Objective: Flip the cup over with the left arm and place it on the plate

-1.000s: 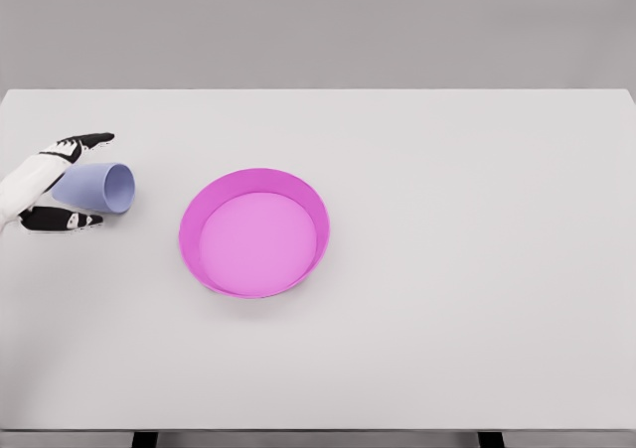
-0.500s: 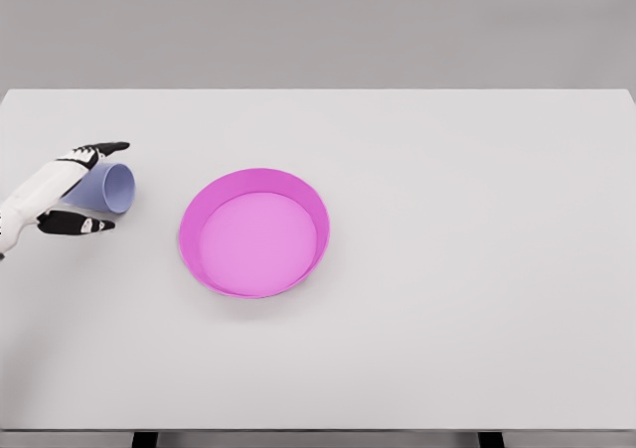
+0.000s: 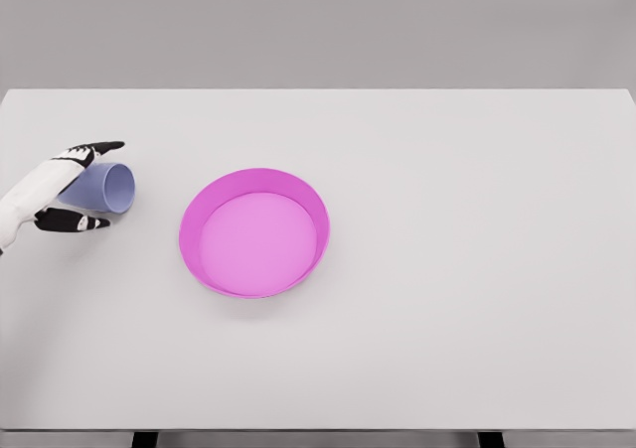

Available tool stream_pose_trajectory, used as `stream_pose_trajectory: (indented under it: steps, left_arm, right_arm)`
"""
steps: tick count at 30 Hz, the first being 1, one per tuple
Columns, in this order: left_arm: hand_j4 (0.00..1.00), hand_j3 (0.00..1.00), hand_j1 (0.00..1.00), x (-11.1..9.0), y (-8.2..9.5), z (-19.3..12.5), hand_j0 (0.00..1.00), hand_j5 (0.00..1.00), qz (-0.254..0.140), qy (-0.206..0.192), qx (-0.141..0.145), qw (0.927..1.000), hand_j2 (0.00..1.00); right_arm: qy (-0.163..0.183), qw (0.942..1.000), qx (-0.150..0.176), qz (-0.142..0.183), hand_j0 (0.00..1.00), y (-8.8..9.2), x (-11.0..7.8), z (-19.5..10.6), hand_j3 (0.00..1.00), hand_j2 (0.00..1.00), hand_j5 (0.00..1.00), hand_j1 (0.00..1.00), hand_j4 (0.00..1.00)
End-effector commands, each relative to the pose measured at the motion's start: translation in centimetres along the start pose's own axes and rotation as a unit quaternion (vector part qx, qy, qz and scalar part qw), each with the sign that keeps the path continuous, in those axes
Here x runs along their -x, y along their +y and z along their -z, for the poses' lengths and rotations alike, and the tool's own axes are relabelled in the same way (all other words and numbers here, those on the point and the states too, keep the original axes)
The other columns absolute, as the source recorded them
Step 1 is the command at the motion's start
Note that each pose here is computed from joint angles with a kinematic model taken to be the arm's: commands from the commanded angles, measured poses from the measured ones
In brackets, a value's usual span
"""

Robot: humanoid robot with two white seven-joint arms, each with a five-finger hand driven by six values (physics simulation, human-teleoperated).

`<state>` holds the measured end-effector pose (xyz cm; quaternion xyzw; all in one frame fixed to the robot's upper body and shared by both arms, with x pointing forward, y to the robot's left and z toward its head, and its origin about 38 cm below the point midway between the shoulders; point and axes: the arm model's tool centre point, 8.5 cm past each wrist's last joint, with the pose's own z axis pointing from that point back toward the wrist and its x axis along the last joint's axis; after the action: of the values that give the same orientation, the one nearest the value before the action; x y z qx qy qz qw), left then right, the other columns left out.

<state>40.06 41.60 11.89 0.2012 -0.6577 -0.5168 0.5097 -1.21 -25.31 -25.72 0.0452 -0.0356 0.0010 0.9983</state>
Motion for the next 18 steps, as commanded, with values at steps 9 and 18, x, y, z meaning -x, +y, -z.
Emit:
stream_pose_trajectory:
  steps: [9, 18]
  left_arm:
    - [0.94, 0.94, 0.94, 0.10, -1.02, 0.40, 0.94, 0.94, -0.003, 0.003, 0.009, 0.9999, 0.94]
    - [0.79, 0.79, 0.79, 0.39, -0.69, 0.06, 0.79, 0.79, 0.001, 0.007, 0.011, 0.9999, 0.79]
  right_arm:
    - [0.001, 1.0000, 0.000, 0.000, 1.00, 0.01, 0.05, -0.01, 1.00, 1.00, 1.00, 1.00, 1.00]
    - [0.000, 1.0000, 0.000, 0.000, 1.00, 0.00, 0.00, 0.00, 1.00, 1.00, 1.00, 1.00, 1.00]
